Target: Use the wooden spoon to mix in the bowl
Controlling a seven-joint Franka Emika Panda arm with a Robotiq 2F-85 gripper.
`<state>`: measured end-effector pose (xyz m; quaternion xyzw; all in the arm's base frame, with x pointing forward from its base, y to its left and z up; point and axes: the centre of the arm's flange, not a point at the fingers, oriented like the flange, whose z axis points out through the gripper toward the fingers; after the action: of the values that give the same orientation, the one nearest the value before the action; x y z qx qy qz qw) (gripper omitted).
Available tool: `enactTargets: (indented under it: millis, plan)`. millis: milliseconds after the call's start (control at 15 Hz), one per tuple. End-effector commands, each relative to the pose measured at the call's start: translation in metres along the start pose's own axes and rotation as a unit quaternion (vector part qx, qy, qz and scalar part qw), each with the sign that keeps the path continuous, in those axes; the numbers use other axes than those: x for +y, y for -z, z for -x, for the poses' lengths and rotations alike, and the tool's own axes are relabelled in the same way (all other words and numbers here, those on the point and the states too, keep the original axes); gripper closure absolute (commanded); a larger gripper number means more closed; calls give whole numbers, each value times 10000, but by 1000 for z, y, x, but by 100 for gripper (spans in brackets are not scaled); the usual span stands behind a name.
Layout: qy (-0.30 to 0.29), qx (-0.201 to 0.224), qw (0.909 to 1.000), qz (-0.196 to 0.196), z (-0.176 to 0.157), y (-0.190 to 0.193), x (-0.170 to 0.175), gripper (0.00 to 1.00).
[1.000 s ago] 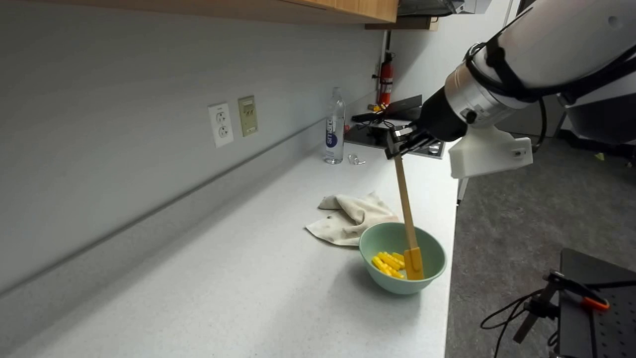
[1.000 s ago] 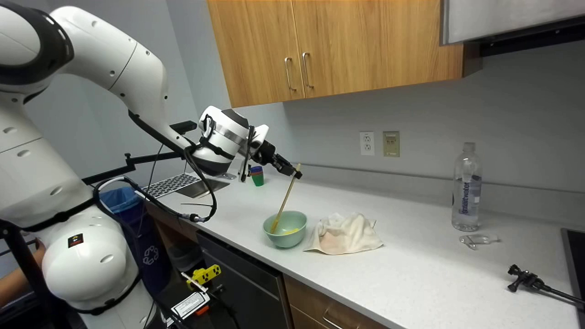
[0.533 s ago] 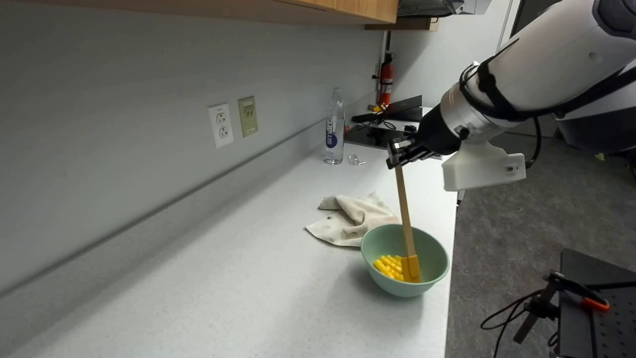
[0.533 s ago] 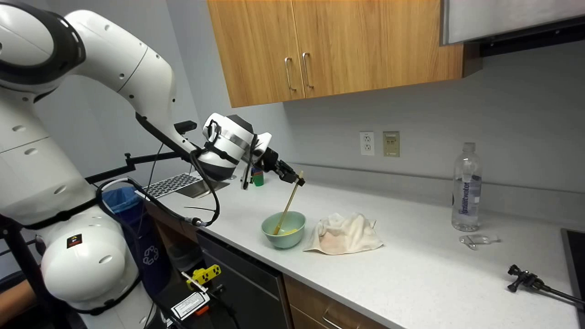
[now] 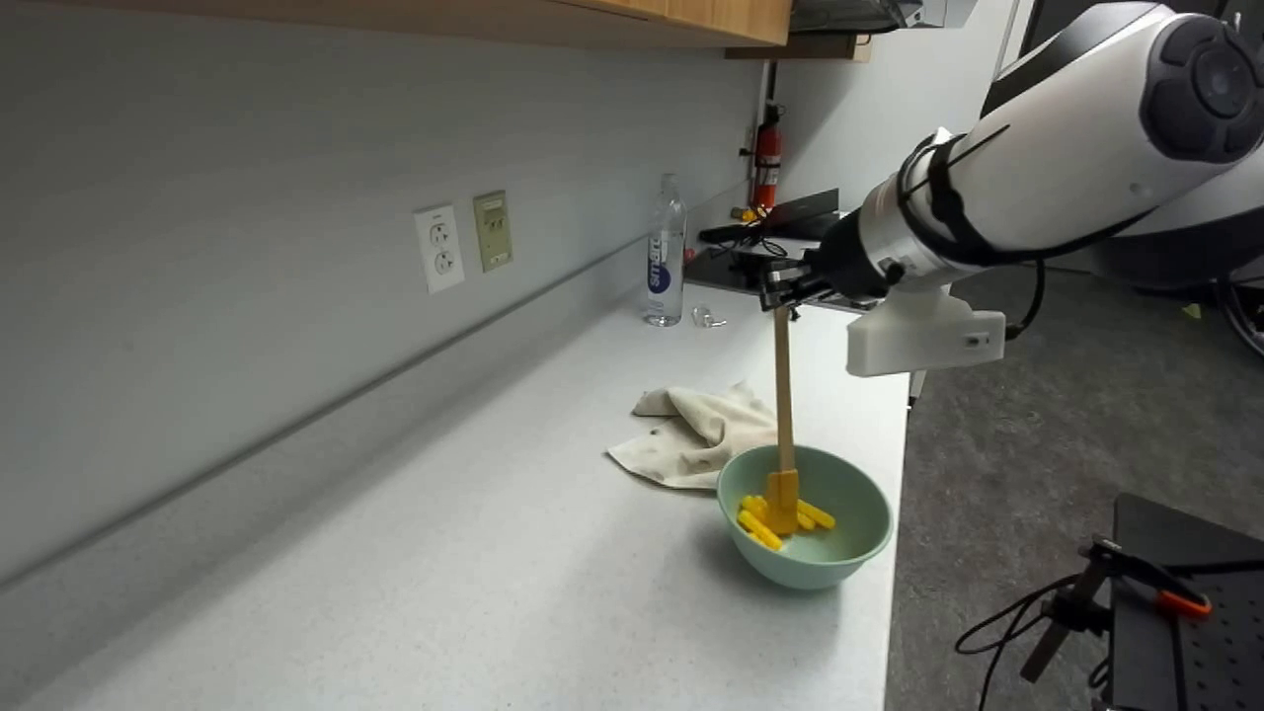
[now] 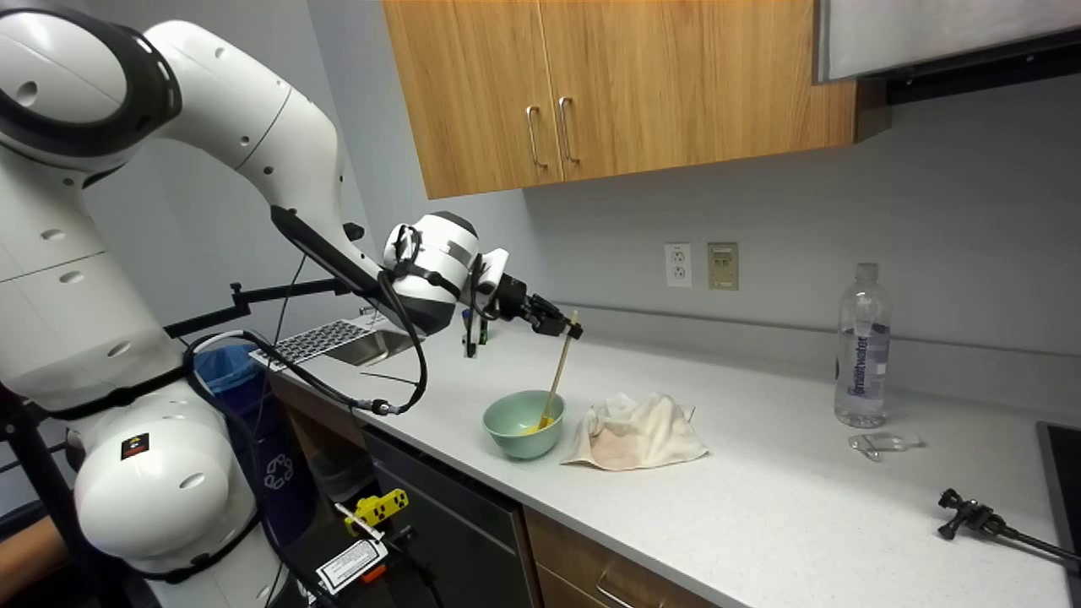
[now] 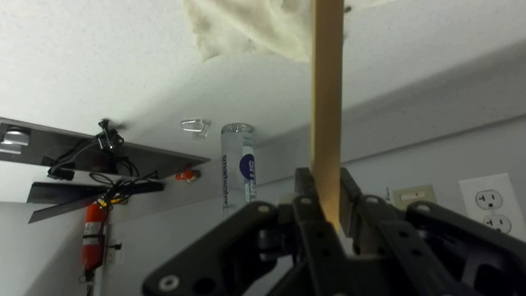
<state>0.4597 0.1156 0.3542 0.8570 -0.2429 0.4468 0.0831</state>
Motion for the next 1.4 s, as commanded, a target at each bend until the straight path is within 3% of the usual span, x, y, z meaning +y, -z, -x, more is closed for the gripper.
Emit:
enactTargets:
  millis: [0,133,533,1000,1333]
  plan:
    - [-141,642,9977,133,-7,-10,1,96]
    - [-170,826,9963,182,-12,-8,2,96]
    - [-106,656,9977,119,-29,14,-4,96]
    - [-7,-408,9990,-188,-32,48,-11,96]
    - [100,-740,9972,-13,-9,39,-5,96]
